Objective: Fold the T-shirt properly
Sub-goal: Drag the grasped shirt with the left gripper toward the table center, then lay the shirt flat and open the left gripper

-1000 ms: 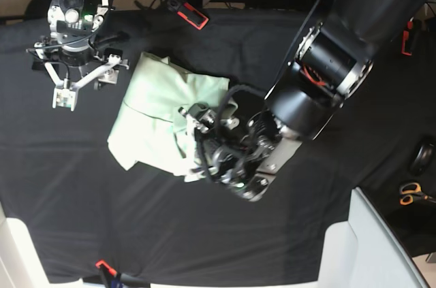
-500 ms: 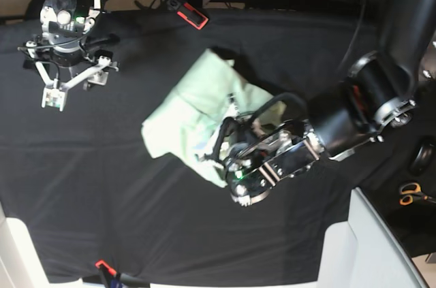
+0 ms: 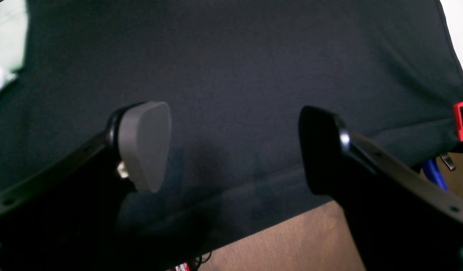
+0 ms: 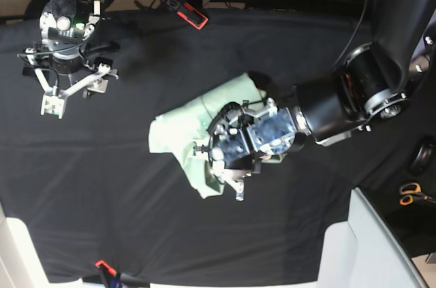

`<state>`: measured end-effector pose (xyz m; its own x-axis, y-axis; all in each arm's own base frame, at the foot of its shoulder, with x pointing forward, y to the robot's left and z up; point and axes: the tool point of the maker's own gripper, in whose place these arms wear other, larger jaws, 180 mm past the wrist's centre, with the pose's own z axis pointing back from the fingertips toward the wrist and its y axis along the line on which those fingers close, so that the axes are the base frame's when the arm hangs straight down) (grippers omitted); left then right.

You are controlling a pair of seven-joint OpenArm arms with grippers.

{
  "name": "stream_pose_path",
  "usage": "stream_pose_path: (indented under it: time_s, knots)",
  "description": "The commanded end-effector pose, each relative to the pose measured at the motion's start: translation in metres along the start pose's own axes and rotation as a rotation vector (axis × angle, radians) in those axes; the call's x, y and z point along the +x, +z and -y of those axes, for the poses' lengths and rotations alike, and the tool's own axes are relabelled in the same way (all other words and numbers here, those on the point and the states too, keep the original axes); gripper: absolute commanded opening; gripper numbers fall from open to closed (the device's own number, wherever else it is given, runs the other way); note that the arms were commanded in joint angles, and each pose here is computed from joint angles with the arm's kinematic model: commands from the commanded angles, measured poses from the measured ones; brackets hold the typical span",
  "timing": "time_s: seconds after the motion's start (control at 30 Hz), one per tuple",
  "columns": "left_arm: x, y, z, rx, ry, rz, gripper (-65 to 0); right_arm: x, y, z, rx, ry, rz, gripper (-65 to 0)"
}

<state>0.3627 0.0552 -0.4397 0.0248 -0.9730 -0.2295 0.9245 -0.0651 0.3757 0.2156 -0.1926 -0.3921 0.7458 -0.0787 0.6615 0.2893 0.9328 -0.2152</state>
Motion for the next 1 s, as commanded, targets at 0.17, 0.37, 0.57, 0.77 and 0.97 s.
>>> stream_pose_path:
  time_s: [0.17, 0.37, 0.57, 0.77, 0.97]
  knots:
    - [0.033, 0.01, -0.018, 0.11, -0.057, 0.119, -65.0, 0.012, 0.002, 0.003, -0.011, -0.003, 0.045, -14.9]
    - [0.047, 0.011, -0.015, 0.19, -0.136, 0.136, -65.0, 0.014, 0.001, 0.004, -0.014, -0.006, 0.047, -14.9]
    - [0.058, 0.015, -0.021, 0.258, -0.189, 0.158, -65.0, 0.007, -0.009, 0.0, -0.014, 0.003, 0.018, -14.9]
    - [0.072, 0.019, -0.021, 0.261, -0.199, 0.202, -65.0, 0.005, -0.013, 0.0, -0.016, 0.006, 0.008, -14.9]
    - [0.072, 0.019, -0.021, 0.262, -0.199, 0.196, -65.0, 0.006, -0.014, -0.001, -0.016, 0.006, 0.009, -14.9]
